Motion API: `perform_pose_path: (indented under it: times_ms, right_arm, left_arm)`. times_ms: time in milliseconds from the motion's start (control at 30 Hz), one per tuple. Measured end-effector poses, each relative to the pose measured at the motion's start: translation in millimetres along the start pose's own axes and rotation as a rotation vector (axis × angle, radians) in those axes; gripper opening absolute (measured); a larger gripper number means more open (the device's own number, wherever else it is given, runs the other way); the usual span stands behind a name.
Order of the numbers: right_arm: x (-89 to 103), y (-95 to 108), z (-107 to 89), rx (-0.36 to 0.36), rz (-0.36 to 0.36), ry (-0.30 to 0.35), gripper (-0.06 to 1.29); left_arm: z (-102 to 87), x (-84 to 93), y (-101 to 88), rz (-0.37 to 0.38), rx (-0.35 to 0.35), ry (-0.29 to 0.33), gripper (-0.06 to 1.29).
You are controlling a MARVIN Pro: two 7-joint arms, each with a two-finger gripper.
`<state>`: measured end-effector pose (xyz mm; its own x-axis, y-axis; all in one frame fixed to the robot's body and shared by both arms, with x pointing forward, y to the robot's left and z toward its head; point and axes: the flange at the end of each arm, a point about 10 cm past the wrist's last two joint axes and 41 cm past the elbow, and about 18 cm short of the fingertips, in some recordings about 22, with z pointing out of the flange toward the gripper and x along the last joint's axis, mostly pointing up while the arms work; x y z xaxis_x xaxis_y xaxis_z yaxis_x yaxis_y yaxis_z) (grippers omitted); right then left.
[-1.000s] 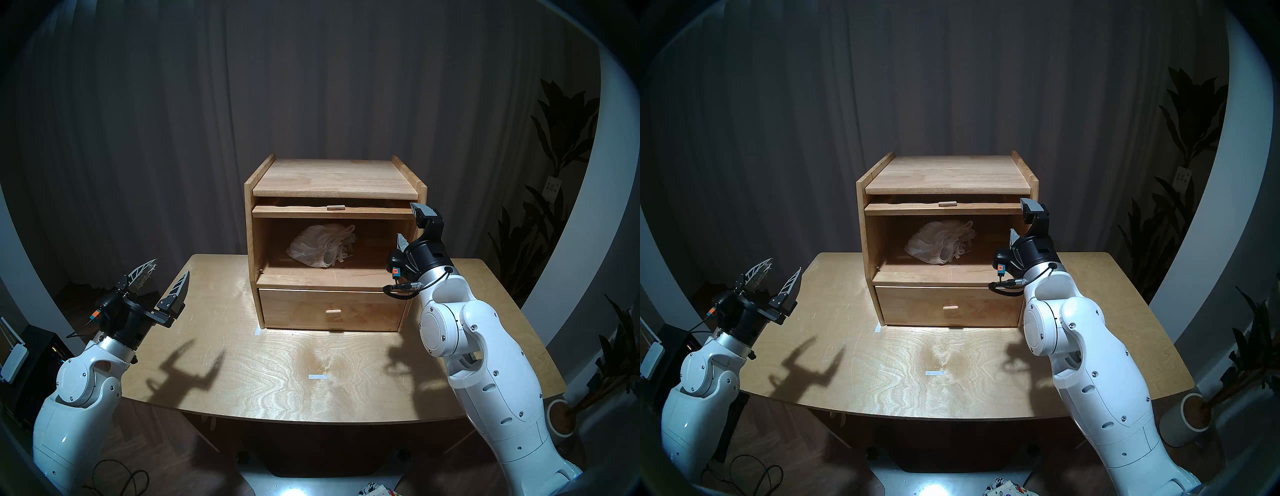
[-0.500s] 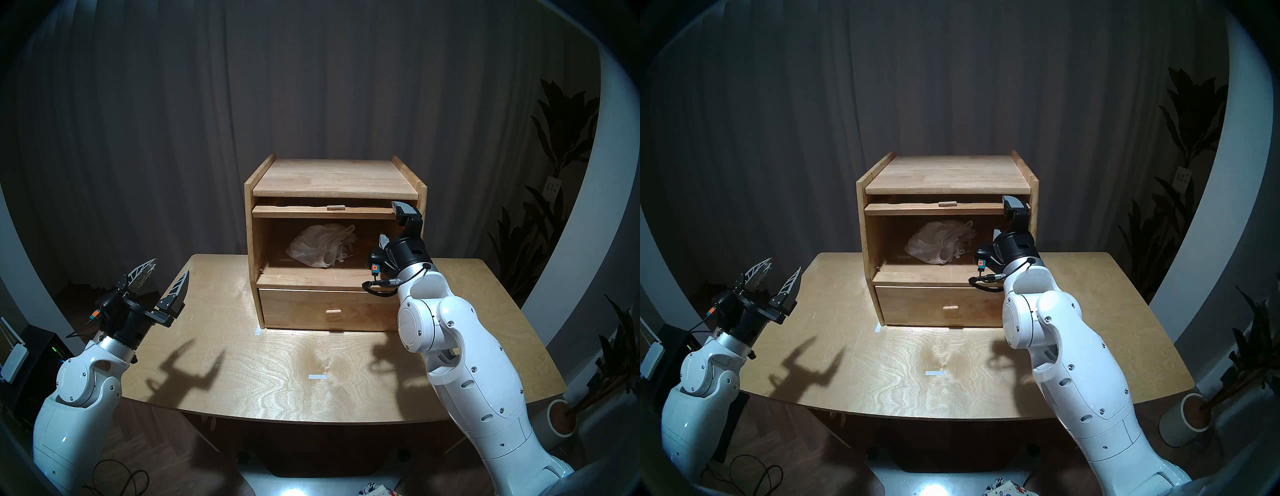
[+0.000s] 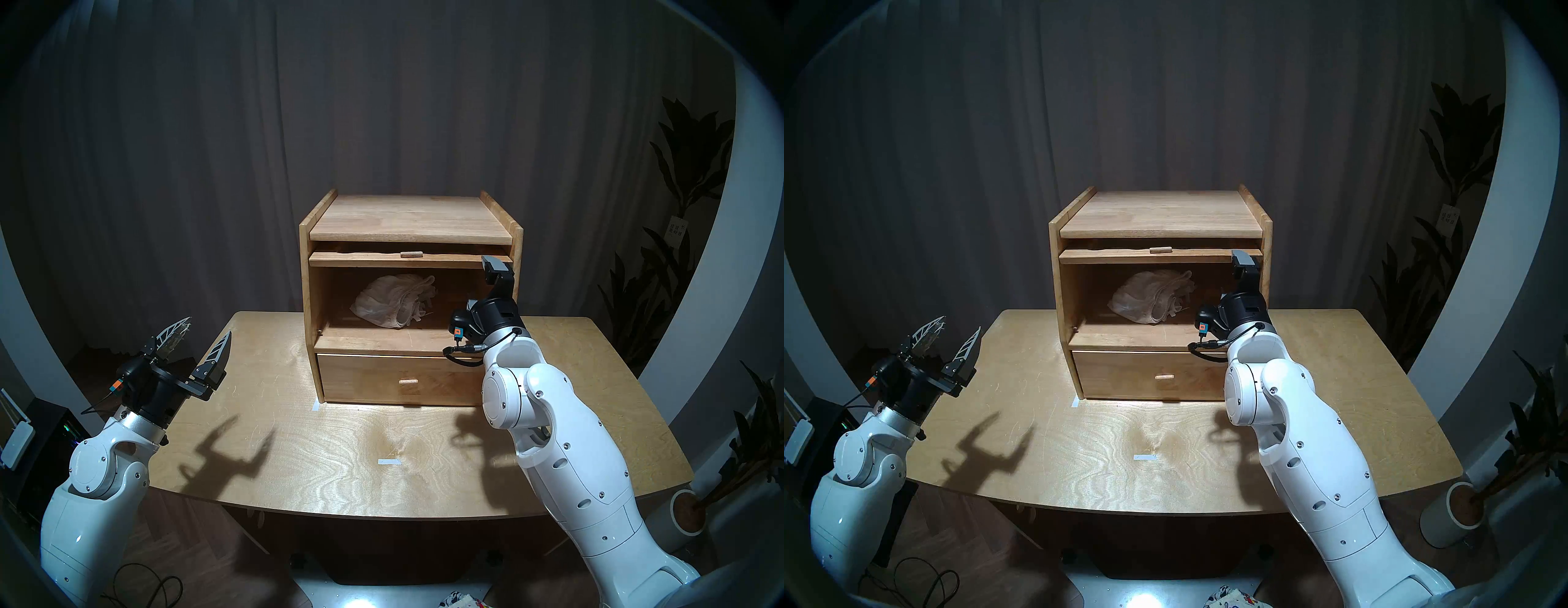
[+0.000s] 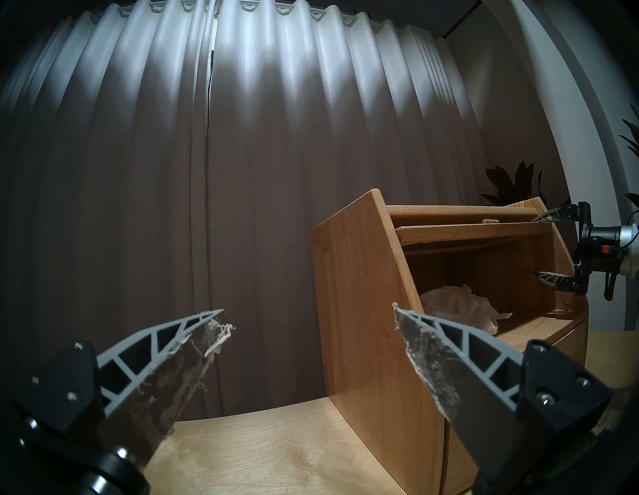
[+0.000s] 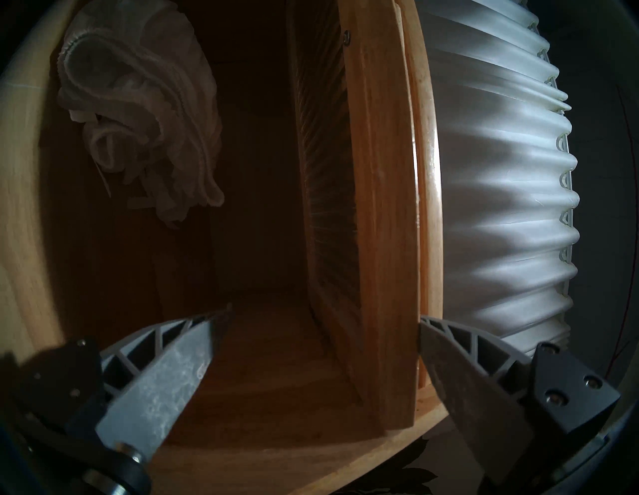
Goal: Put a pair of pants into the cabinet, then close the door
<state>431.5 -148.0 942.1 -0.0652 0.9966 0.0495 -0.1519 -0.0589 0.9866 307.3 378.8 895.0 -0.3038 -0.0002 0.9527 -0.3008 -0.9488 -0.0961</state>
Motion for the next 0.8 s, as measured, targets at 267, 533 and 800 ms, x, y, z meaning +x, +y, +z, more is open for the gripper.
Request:
perform_pose_path:
  times_ms: [267, 533, 800]
  right_arm:
    - [11.1, -1.9, 18.2, 0.003, -0.02, 0.03, 1.25]
    - [20.8, -2.3, 32.6, -0.006, -0.027, 0.04, 1.21]
    - [25.9, 17.5, 38.4, -0.075, -0.018, 0.036, 0.63]
  left_arm:
    - [0.0, 0.0, -0.1, 0.0, 0.001, 0.0, 1.25]
    - [0.0, -0.1, -0.1, 0.0, 0.002, 0.0, 1.25]
    - [0.1, -0.1, -0.1, 0.0, 0.002, 0.0, 1.25]
